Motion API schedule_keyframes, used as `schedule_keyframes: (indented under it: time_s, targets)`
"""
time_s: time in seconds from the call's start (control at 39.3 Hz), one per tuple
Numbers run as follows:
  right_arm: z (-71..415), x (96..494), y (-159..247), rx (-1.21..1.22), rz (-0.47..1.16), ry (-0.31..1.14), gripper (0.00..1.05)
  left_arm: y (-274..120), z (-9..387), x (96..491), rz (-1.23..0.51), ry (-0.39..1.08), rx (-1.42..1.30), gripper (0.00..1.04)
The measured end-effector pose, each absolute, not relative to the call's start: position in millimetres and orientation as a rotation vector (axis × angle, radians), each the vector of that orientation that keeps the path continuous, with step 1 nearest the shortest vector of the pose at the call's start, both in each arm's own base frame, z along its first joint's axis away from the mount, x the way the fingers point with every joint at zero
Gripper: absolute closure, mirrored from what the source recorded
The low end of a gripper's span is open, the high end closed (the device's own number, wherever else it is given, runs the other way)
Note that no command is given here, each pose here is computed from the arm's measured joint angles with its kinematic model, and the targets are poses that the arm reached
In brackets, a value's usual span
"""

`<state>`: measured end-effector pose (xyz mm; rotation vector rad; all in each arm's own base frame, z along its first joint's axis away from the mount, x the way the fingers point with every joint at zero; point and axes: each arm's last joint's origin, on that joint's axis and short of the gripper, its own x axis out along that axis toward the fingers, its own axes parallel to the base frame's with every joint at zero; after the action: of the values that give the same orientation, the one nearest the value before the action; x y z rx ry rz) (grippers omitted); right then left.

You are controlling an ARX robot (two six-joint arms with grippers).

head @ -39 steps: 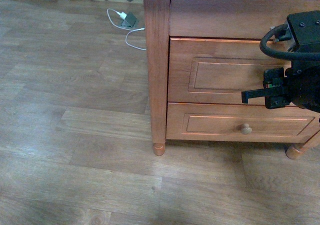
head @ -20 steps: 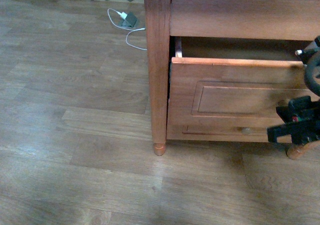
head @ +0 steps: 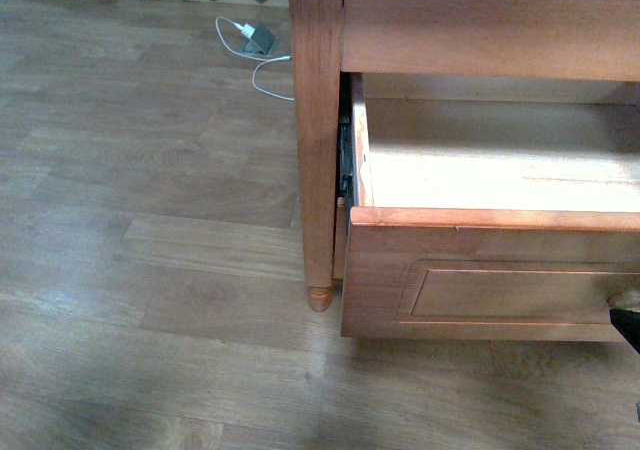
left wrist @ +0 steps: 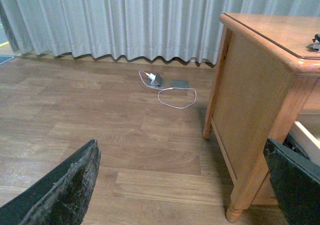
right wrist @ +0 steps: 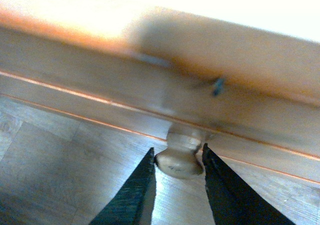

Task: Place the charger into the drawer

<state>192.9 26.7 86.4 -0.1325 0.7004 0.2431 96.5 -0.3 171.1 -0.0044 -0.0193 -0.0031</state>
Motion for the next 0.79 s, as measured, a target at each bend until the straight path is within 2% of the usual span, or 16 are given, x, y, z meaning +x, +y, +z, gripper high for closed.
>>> schedule_keyframes:
  time_s: [0.05, 0.43, 0.61, 0.79]
  targets:
    - [94, 192, 24, -0.119, 0.220, 0.678, 0.62, 0, 171, 97, -0.003, -0.019, -0.004, 0.06]
    - [156, 153, -5, 0.013, 0.250, 0.561, 0.08, 0, 171, 97, -0.003, -0.019, -0.004, 0.06]
    - [181, 123, -33, 0.099, 0.201, 0.420, 0.09, 0, 171, 97, -0.003, -0.019, -0.004, 0.06]
    - [188, 113, -45, 0.116, 0.127, 0.301, 0.09, 0, 171, 97, -0.003, -0.019, -0.004, 0.06]
